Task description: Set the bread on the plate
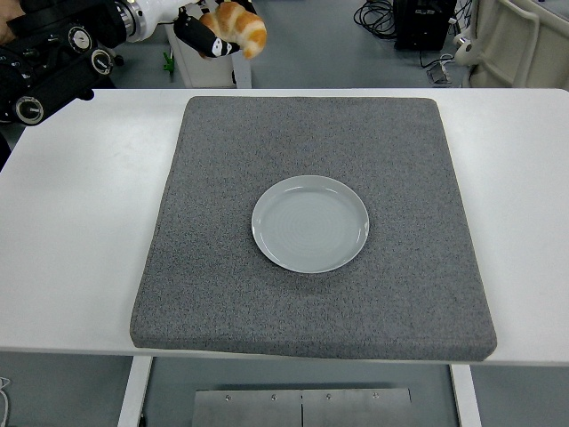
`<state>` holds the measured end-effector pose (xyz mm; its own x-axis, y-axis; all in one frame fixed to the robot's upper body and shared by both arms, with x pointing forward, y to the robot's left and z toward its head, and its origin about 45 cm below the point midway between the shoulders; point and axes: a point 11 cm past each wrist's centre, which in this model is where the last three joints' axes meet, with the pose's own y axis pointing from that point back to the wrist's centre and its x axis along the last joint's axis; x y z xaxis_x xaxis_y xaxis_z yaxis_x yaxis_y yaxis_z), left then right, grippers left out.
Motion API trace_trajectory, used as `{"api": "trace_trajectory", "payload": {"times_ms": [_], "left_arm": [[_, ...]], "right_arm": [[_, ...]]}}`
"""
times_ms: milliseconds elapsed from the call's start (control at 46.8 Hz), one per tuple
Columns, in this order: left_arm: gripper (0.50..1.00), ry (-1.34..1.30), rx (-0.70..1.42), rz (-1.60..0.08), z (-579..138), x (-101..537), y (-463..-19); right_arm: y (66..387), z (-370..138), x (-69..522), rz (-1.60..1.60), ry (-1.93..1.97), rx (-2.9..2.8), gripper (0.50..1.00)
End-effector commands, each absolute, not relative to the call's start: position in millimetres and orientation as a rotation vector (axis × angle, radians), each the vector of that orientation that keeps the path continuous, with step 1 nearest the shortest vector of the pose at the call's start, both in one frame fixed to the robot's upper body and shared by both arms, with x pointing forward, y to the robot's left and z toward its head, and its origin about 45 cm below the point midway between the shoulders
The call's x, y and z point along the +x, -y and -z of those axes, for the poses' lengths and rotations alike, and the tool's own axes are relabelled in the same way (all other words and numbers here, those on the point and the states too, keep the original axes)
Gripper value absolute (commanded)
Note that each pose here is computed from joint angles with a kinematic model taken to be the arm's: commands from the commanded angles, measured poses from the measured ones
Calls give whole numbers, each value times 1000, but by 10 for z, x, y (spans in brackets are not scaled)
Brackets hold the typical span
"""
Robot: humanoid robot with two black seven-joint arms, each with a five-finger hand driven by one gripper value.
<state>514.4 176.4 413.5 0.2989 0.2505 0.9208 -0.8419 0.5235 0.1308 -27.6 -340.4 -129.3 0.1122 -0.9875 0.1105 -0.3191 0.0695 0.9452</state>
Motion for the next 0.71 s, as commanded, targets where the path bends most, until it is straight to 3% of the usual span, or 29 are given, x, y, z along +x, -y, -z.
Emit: {"api": "trace_trajectory", "payload": {"times_ms": [0,363,684], "left_arm": [[500,1023,674,-774,-4145,5066,-1612],[500,1085,578,-614,-4189,4636,-991],[500,1070,565,-571,-4073,4507,-852]], "right_arm": [[3404,1293,-277,877,1379,1425,1000],[3404,1293,-277,877,1379,1425,1000],[3404,1293,-277,877,1379,1425,1000]]}}
